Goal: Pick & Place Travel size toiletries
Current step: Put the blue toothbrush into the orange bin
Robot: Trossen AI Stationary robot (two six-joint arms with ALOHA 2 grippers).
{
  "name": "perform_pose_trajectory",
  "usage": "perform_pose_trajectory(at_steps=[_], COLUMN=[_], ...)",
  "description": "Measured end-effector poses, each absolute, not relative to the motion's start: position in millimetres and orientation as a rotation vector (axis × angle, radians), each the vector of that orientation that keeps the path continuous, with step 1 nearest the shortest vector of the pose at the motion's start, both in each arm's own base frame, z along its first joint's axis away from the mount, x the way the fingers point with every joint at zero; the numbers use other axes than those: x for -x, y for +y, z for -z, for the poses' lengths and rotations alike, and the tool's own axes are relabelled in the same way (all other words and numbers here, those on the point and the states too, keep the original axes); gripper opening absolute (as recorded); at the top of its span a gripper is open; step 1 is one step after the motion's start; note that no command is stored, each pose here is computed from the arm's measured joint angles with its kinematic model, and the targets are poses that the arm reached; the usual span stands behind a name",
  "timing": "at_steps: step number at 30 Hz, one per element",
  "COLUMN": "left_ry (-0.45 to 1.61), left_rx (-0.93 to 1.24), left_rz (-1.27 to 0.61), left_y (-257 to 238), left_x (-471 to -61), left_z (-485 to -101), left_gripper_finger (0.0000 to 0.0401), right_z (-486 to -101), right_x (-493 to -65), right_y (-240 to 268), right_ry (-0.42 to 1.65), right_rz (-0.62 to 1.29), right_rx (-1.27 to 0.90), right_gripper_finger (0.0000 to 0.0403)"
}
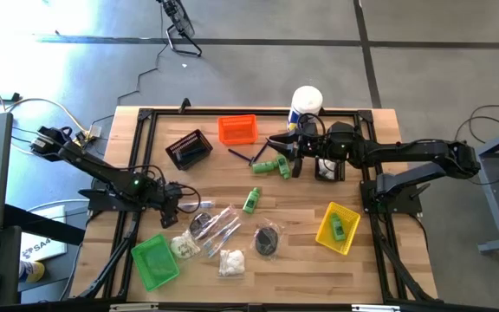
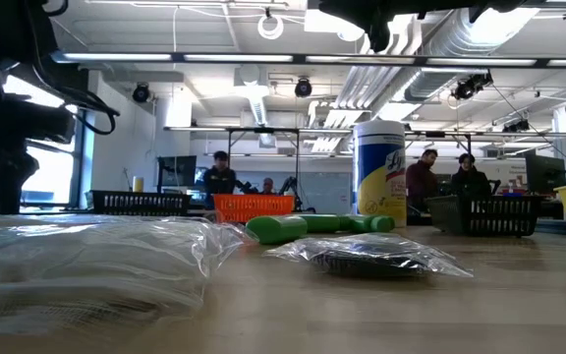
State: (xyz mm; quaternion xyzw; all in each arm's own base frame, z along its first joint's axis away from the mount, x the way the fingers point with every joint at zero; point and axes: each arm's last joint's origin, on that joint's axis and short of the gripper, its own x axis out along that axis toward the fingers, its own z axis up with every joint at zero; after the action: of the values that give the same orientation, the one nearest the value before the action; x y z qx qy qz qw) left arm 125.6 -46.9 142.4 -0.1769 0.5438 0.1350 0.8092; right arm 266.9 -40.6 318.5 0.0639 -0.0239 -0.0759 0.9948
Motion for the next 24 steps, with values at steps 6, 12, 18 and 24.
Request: perform_pose_trajectory(at_steps=[6, 12, 18, 24], left_ry=[1.169, 1.175, 1.177, 1.174], left_rx=[0.375, 0.368, 0.364, 0.357], left_rz=[-0.296, -0.296, -0.300, -0.312], left_y=[-45.8, -45.2, -45.0, -44.5], left_x=[-123.1, -121.6, -121.3, -121.0], left_z=[-137.6, -134.9, -134.6, -134.2], left_gripper_finger=[0.0232, 0.0232, 0.0232, 0.0198], right_z=[-318.5, -318.5, -318.5, -318.5], right_x=[-266.7, -266.7, -266.7, -266.7], right_y=[-42.0, -41.9, -42.0, -42.0], right_ry=[-0.051, -0.051, -0.051, -0.051], right_rz=[0.196, 0.197, 0.198, 0.198], right_rx=[-0.129, -0.129, -0.129, -0.132], right_gripper_finger=[0.0085, 0.0085, 0.0085, 0.0085])
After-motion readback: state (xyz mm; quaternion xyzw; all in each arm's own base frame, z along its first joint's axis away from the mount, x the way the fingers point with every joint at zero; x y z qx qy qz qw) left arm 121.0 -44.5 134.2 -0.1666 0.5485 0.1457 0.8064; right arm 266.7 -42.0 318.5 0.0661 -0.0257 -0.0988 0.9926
